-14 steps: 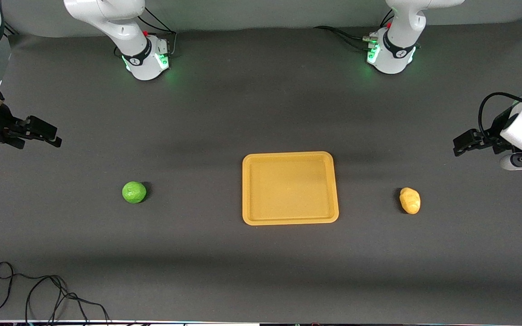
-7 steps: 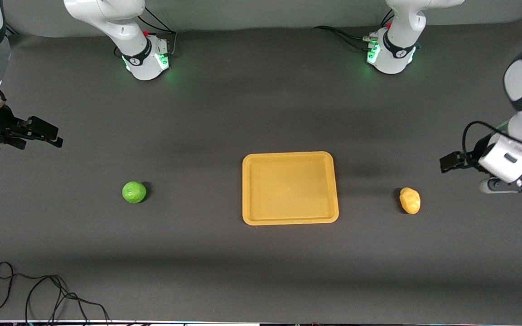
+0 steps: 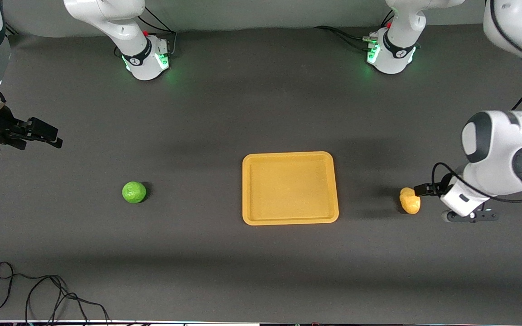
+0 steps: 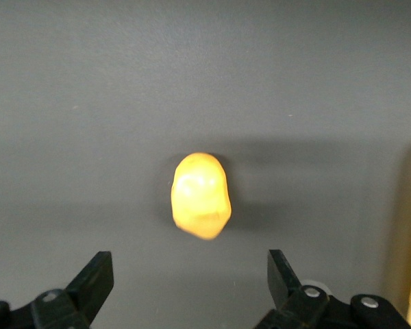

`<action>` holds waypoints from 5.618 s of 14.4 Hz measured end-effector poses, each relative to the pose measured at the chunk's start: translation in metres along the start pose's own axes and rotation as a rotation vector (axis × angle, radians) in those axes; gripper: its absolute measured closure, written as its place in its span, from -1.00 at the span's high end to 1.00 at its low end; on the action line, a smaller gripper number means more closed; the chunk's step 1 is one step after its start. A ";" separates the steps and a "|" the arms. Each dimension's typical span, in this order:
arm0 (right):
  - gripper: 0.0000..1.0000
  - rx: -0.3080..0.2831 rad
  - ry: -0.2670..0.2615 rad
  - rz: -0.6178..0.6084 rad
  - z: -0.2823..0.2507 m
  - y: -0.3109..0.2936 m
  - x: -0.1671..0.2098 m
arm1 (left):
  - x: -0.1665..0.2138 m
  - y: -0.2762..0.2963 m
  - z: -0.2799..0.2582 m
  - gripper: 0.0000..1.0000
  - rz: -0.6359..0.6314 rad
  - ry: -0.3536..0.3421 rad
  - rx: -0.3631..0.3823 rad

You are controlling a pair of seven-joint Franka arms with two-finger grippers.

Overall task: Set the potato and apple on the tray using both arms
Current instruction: 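Lower the left gripper and grasp the yellow potato, then carry the potato onto the tray while the right gripper reaches the apple, then release the potato on the tray while the right gripper lifts the apple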

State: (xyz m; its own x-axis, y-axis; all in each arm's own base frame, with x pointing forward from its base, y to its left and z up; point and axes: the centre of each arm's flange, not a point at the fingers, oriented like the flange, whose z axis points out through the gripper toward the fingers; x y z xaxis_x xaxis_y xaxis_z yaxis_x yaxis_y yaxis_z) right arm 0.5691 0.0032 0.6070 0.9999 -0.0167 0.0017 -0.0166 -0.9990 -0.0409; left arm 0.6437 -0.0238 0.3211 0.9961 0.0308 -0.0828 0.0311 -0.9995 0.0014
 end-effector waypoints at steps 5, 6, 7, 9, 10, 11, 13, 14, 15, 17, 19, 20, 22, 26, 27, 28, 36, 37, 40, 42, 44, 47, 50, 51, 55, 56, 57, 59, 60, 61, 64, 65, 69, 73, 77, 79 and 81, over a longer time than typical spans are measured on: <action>0.89 0.000 -0.012 -0.004 0.006 0.000 0.002 | -0.005 -0.001 0.074 1.00 -0.001 -0.002 -0.003; 0.89 -0.001 -0.013 -0.005 0.007 0.000 0.002 | -0.007 -0.001 0.086 1.00 -0.002 0.000 -0.004; 0.93 -0.001 -0.013 -0.006 0.007 0.000 0.002 | -0.009 -0.001 0.097 1.00 -0.003 0.004 -0.005; 0.98 -0.001 -0.014 -0.008 0.007 -0.001 0.002 | -0.013 -0.001 0.116 0.93 -0.005 0.012 -0.006; 0.99 0.000 -0.015 -0.010 0.008 -0.001 0.002 | -0.015 -0.001 0.121 0.75 -0.006 0.015 -0.007; 0.99 -0.001 -0.016 -0.013 0.008 -0.001 0.002 | -0.016 -0.001 0.123 0.75 -0.008 0.015 -0.007; 1.00 -0.001 -0.016 -0.033 0.008 -0.001 0.002 | -0.015 -0.001 0.121 0.39 -0.020 0.018 -0.007; 1.00 -0.002 -0.017 -0.039 0.008 -0.001 0.002 | -0.014 0.000 0.116 0.26 -0.028 0.026 -0.008; 1.00 -0.002 -0.017 -0.040 0.008 -0.001 0.002 | -0.013 0.002 0.106 0.26 -0.036 0.035 -0.009; 1.00 -0.002 -0.017 -0.040 0.008 -0.001 0.002 | -0.011 0.009 0.070 0.26 -0.039 0.028 -0.009; 1.00 -0.002 -0.016 -0.040 0.008 -0.001 0.002 | -0.014 0.018 0.014 0.26 -0.051 -0.006 -0.006; 1.00 -0.002 -0.016 -0.040 0.008 -0.001 0.002 | -0.018 0.027 -0.014 0.26 -0.062 -0.021 -0.007; 1.00 -0.003 -0.014 -0.040 0.007 -0.001 0.002 | -0.029 0.062 -0.055 0.26 -0.097 -0.029 -0.015; 1.00 -0.003 -0.015 -0.046 0.008 -0.001 0.002 | -0.051 0.157 -0.054 0.26 -0.157 -0.045 -0.030; 1.00 -0.003 -0.018 -0.047 0.009 -0.001 0.002 | -0.055 0.176 -0.047 0.26 -0.167 -0.046 -0.030; 1.00 -0.003 -0.021 -0.047 0.011 -0.001 0.002 | -0.058 0.193 -0.040 0.26 -0.175 -0.042 -0.033; 1.00 -0.005 -0.001 -0.044 0.079 0.001 0.016 | -0.072 0.286 0.063 0.26 -0.193 -0.013 -0.022; 1.00 -0.005 0.006 -0.046 0.091 0.000 0.016 | -0.071 0.289 0.073 0.26 -0.194 -0.014 -0.027; 0.99 -0.007 0.026 -0.072 0.131 -0.013 0.016 | -0.072 0.294 0.094 0.26 -0.190 -0.024 -0.028; 0.99 -0.008 0.043 -0.077 0.167 -0.015 0.012 | -0.073 0.297 0.099 0.26 -0.188 -0.025 -0.028; 0.99 -0.011 0.060 -0.072 0.211 -0.012 0.004 | -0.072 0.298 0.103 0.26 -0.185 -0.023 -0.027; 0.99 -0.018 0.063 -0.068 0.277 -0.008 -0.003 | -0.074 0.302 0.105 0.33 -0.169 -0.018 -0.017; 0.99 -0.030 0.071 -0.074 0.328 -0.005 -0.005 | -0.073 0.303 0.105 0.85 -0.155 -0.003 -0.008; 0.99 -0.041 0.067 -0.086 0.343 -0.004 -0.004 | -0.072 0.303 0.104 0.99 -0.156 -0.001 -0.008; 0.99 -0.055 0.050 -0.102 0.386 -0.002 -0.005 | -0.059 0.295 0.082 1.00 -0.176 0.030 -0.019; 0.99 -0.056 0.051 -0.102 0.395 -0.002 -0.005 | -0.052 0.285 0.066 1.00 -0.192 0.038 -0.018; 0.97 -0.056 0.048 -0.102 0.402 -0.002 -0.006 | -0.046 0.271 0.047 1.00 -0.204 0.048 -0.016; 0.93 -0.057 0.042 -0.102 0.412 -0.001 -0.007 | -0.037 0.240 0.007 1.00 -0.202 0.059 -0.014; 0.79 -0.057 0.040 -0.102 0.414 -0.001 -0.007 | -0.035 0.224 -0.013 1.00 -0.198 0.062 -0.012; 0.59 -0.057 0.043 -0.102 0.412 -0.001 -0.006 | -0.033 0.210 -0.032 1.00 -0.200 0.071 -0.013; 0.52 -0.056 0.072 -0.103 0.396 -0.003 0.002 | -0.033 0.164 -0.087 1.00 -0.213 0.105 -0.008; 0.52 -0.055 0.077 -0.106 0.384 -0.005 0.006 | -0.036 0.146 -0.102 1.00 -0.195 0.093 -0.002; 0.52 -0.049 0.020 -0.069 0.298 -0.079 0.028 | -0.049 0.072 -0.151 1.00 -0.125 0.045 -0.016; 0.51 -0.006 0.088 0.027 0.255 -0.231 0.022 | -0.065 0.009 -0.187 1.00 -0.034 0.034 -0.003; 0.51 0.038 0.118 0.033 0.283 -0.370 0.017 | -0.082 -0.024 -0.217 1.00 -0.001 0.052 0.006; 0.51 0.047 0.119 0.033 0.316 -0.422 0.015 | -0.085 -0.026 -0.220 1.00 0.010 0.054 0.008; 0.51 0.054 0.120 0.052 0.348 -0.462 0.011 | -0.085 -0.028 -0.215 1.00 0.016 0.044 0.008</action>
State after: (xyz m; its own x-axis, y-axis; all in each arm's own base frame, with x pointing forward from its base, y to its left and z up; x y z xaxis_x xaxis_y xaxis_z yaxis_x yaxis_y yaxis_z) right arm 0.5882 0.4783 0.2784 0.9901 -0.0764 0.1176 -0.0650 -0.9931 -0.0980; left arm 0.5755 0.0028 0.5425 0.9991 0.0146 -0.0389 0.0144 -0.9999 -0.0054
